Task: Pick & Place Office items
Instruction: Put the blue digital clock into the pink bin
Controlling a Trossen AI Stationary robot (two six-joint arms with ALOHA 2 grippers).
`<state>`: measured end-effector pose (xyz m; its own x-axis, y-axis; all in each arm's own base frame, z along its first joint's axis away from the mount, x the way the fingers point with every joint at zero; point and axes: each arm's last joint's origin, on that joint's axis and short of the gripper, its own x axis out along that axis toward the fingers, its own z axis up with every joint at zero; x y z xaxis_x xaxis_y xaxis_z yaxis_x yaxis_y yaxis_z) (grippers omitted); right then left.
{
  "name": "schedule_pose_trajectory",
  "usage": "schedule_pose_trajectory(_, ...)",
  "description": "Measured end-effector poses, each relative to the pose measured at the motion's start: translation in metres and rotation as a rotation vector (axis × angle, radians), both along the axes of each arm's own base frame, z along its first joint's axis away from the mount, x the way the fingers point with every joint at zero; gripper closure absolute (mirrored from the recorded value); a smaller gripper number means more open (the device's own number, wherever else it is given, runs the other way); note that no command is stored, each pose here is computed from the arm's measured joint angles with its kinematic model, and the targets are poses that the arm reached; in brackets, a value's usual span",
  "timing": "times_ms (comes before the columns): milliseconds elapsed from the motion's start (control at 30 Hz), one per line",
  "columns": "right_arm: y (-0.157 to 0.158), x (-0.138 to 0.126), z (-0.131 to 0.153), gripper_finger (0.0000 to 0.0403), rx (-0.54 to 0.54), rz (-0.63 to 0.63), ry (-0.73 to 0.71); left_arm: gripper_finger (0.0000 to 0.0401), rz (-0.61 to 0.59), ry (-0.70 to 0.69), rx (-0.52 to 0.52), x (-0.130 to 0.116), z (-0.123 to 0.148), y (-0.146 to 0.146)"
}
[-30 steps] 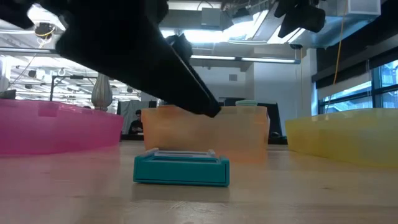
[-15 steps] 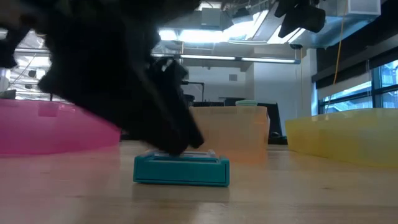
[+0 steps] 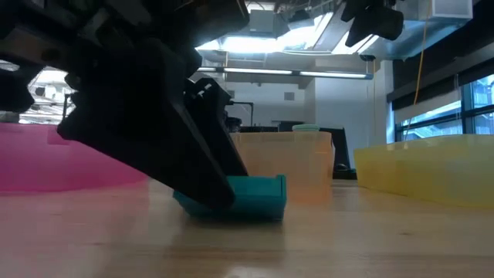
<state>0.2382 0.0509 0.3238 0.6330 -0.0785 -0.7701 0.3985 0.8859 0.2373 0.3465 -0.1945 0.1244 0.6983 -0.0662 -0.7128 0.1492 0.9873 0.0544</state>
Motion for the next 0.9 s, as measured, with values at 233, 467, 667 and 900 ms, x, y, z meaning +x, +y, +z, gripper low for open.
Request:
schedule_pose_trajectory(233, 0.000, 0.000, 0.000, 0.0142, -0.001, 0.002, 0.000, 0.0198, 0.038, 0.060, 0.047, -0.001, -0.005, 0.010)
schedule_pose_trajectory(467, 0.000, 0.000, 0.000, 0.0142, -0.001, 0.002, 0.000, 0.0204, 0.063, 0.065, 0.039, 0.000, -0.005, 0.013)
schedule_pose_trajectory(667, 0.000, 0.000, 0.000, 0.0142, -0.012, 0.015, 0.002, 0.0261, 0.083, 0.065, 0.017, -0.001, -0.005, 0.012)
schedule_pose_trajectory(900, 0.000, 0.000, 0.000, 0.0142, -0.014, 0.018, 0.002, 0.0342, 0.105, 0.013, -0.037, -0.002, 0.017, 0.013)
